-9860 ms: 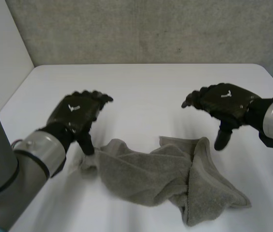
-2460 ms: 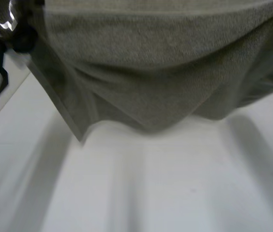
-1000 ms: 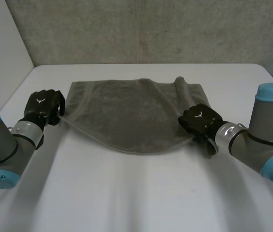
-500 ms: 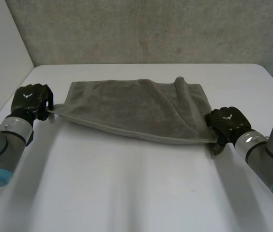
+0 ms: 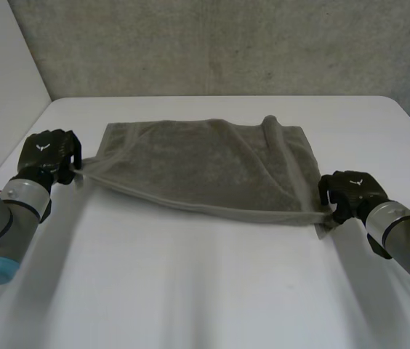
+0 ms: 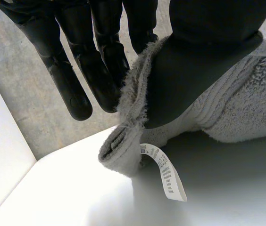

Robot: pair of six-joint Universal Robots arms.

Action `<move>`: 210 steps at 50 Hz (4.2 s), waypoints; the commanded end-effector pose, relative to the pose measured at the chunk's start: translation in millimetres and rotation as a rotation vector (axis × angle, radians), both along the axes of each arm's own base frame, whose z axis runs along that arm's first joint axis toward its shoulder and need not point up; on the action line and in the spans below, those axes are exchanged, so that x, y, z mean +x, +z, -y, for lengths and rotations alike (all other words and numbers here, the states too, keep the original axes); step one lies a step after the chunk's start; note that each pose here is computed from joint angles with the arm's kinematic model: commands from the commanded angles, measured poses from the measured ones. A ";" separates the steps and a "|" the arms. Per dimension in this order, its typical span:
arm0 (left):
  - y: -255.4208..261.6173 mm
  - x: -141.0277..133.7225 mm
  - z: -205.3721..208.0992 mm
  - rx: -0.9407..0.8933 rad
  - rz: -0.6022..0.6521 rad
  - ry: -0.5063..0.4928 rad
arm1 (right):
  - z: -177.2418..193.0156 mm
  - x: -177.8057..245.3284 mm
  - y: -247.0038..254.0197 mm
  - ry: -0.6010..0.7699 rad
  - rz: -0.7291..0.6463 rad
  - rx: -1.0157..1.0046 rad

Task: Fold the towel.

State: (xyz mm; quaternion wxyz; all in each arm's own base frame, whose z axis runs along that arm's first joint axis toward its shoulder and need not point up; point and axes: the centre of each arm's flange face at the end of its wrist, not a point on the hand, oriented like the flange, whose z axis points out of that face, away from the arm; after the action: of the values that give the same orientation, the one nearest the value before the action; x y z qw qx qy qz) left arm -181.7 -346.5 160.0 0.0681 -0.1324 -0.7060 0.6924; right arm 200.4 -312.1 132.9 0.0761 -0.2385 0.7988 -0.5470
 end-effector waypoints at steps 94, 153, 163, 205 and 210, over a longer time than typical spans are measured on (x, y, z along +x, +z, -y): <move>-47.7 -49.1 79.4 0.025 0.065 0.063 | 114.9 61.2 -3.5 0.206 -0.537 -0.661; 11.0 -30.7 -35.8 0.075 0.000 -0.016 | 60.3 -34.2 -7.9 0.041 -0.153 0.017; 11.0 -30.5 -36.3 0.077 0.000 -0.015 | 68.3 -43.8 -6.5 0.002 -0.161 0.000; 21.5 -31.2 -42.7 0.050 -0.007 -0.021 | -60.8 194.7 21.0 0.609 -0.198 -0.509; 21.6 -32.1 -43.2 0.049 -0.007 -0.024 | -74.0 205.4 -1.0 0.659 -0.244 -0.502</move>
State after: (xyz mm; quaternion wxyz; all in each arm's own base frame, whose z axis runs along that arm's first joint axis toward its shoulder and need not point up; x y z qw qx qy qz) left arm -213.0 -303.8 181.6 0.0812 -0.1358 -0.7213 0.6744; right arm 397.0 -250.0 154.2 0.0958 -0.5252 0.5327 -0.6567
